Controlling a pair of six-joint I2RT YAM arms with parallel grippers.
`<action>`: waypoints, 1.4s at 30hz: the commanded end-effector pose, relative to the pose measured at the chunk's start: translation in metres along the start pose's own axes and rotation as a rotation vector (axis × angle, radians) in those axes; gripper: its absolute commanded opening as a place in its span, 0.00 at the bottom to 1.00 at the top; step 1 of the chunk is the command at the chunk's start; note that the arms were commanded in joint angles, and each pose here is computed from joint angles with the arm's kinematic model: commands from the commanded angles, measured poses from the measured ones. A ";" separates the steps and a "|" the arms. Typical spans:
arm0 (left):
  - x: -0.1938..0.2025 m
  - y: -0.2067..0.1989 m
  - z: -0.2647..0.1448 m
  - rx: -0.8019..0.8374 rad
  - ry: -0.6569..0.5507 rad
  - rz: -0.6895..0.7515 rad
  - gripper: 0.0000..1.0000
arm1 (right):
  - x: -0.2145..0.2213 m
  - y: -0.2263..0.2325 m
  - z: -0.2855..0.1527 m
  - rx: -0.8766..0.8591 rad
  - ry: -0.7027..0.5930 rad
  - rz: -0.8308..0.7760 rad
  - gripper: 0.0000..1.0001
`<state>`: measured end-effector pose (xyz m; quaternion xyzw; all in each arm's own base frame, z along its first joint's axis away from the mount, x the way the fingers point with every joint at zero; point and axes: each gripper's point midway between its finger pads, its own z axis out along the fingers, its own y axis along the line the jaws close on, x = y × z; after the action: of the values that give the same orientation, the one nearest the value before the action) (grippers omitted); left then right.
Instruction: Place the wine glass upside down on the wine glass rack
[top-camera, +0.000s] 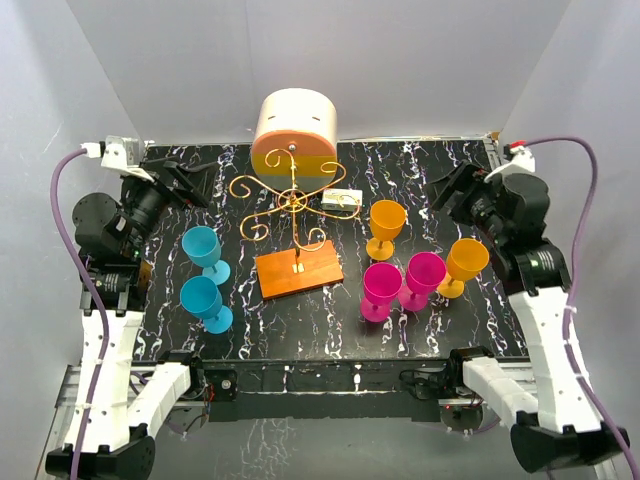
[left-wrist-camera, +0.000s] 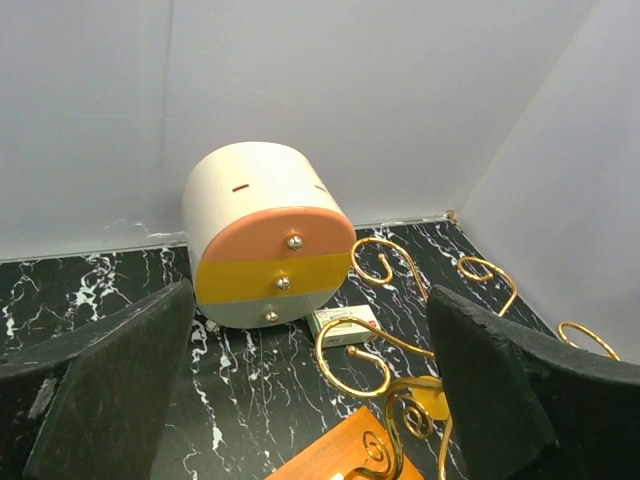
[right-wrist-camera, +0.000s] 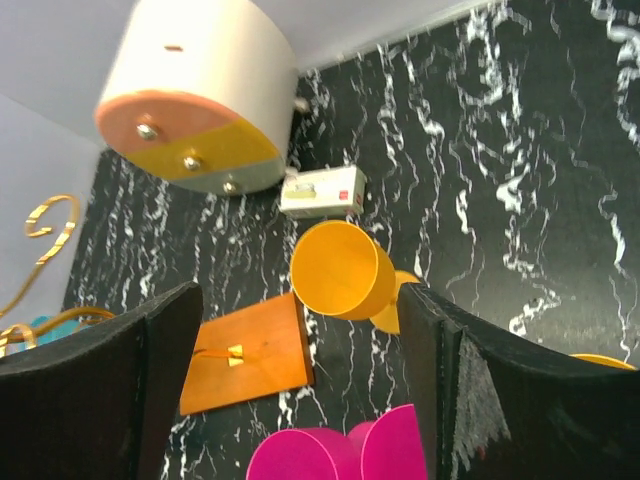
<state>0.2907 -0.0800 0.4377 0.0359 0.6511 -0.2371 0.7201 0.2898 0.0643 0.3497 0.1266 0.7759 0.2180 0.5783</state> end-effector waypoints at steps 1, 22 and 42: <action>-0.004 -0.013 -0.005 0.070 -0.027 0.012 0.99 | 0.022 -0.010 0.021 0.025 0.132 -0.015 0.75; -0.014 -0.034 -0.023 0.159 -0.061 0.065 0.99 | 0.103 -0.043 0.109 0.361 0.489 -0.203 0.47; -0.014 -0.048 -0.024 0.250 -0.058 0.106 0.99 | 0.140 -0.060 0.130 0.426 0.540 -0.266 0.04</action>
<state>0.2571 -0.1086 0.4406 0.1335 0.6149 -0.2827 0.7240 0.3611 0.1008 0.1646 0.0734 0.9494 0.0037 0.3052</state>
